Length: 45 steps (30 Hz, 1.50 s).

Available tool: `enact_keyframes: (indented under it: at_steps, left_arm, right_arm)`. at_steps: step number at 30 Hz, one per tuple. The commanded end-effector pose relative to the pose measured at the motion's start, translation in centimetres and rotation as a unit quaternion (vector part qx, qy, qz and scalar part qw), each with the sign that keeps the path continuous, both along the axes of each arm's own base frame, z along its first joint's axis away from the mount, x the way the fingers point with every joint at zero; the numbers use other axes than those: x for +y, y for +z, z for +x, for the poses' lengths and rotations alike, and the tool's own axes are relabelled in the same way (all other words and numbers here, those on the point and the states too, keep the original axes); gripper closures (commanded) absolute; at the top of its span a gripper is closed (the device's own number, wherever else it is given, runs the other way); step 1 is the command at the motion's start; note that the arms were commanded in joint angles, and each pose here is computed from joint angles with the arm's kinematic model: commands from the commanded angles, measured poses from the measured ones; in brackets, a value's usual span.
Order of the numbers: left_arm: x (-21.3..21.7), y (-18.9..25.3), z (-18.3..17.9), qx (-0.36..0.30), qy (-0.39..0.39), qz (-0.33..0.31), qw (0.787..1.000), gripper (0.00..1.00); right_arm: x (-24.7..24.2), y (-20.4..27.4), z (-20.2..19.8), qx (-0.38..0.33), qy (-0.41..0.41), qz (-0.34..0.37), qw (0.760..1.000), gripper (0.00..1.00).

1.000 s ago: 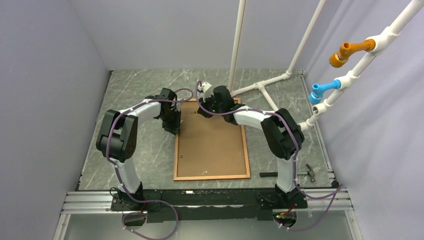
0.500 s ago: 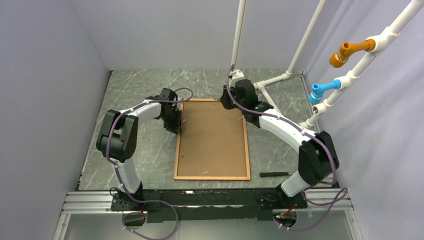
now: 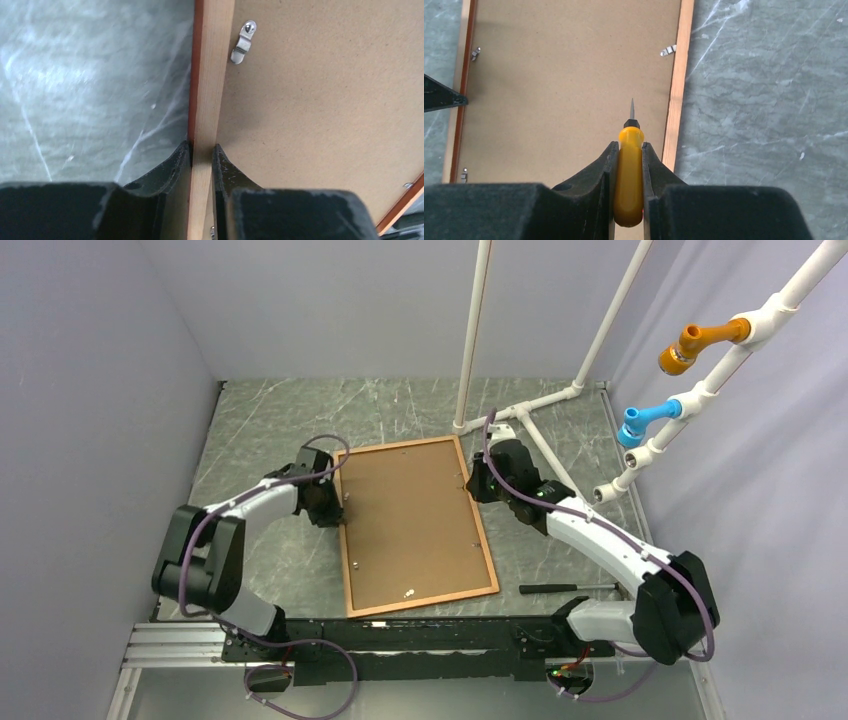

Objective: Take the photo out of the frame

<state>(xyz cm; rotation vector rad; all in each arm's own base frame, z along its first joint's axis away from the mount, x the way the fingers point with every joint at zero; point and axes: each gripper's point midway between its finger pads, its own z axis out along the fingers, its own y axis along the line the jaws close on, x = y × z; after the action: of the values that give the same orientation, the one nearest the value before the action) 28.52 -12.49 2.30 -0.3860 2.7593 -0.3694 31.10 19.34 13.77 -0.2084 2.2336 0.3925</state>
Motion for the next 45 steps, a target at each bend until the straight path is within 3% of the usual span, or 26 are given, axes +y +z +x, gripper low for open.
enact_keyframes:
  at_steps: [1,6,11,12,14,15,18,25,28,33,39,45]
  left_arm:
    - [1.7,-1.5,-3.8,0.037,0.107,-0.001,0.994,1.0]
    - [0.3,-0.7,-4.6,0.021,0.158,-0.074,0.984,1.0]
    - [-0.6,0.5,-4.7,0.005,0.15,-0.114,0.982,0.99]
    - [-0.5,1.1,-4.3,-0.011,0.139,-0.113,0.984,0.91]
    - [0.2,2.2,-3.6,-0.022,0.119,-0.1,0.988,0.6]
    - [0.5,2.7,-3.2,-0.022,0.102,-0.092,0.99,0.5]
    - [1.4,4.1,-1.8,-0.015,0.046,-0.067,0.997,0.38]
    - [3.0,7.4,4.2,-0.079,-0.063,0.002,0.995,0.26]
    - [3.0,9.0,8.8,-0.131,-0.16,0.045,0.977,0.24]
    - [4.2,7.6,13.6,-0.125,-0.275,0.121,0.945,0.25]
    - [0.5,6.3,16.9,-0.161,-0.389,0.106,0.901,0.16]
    - [-0.3,4.5,19.3,-0.159,-0.404,0.092,0.896,0.22]
  right_arm:
    - [0.0,0.8,-1.6,-0.002,-0.005,0.023,1.0,1.0]
    - [-0.5,-0.3,-3.5,0.012,-0.013,0.019,1.0,1.0]
    - [-1.0,-1.0,-3.7,0.016,-0.028,0.014,0.999,1.0]
    - [-1.0,-0.8,-3.6,0.014,-0.028,0.016,0.999,1.0]
    - [-0.8,-0.6,-3.6,0.011,-0.024,0.02,0.999,1.0]
    - [-0.7,-0.5,-3.5,0.01,-0.022,0.022,0.999,1.0]
    - [-0.4,-0.3,-3.4,0.008,-0.016,0.025,1.0,1.0]
    - [-0.2,-0.1,-3.4,0.004,-0.012,0.032,0.999,1.0]
    - [0.1,-0.2,-3.5,0.003,-0.004,0.037,0.999,1.0]
    - [0.2,-0.1,-3.8,0.005,0.009,0.033,0.999,1.0]
    - [-0.1,1.0,-4.4,-0.007,0.022,0.031,0.999,1.0]
    - [-0.9,2.0,-4.9,-0.02,0.018,0.027,0.999,1.0]
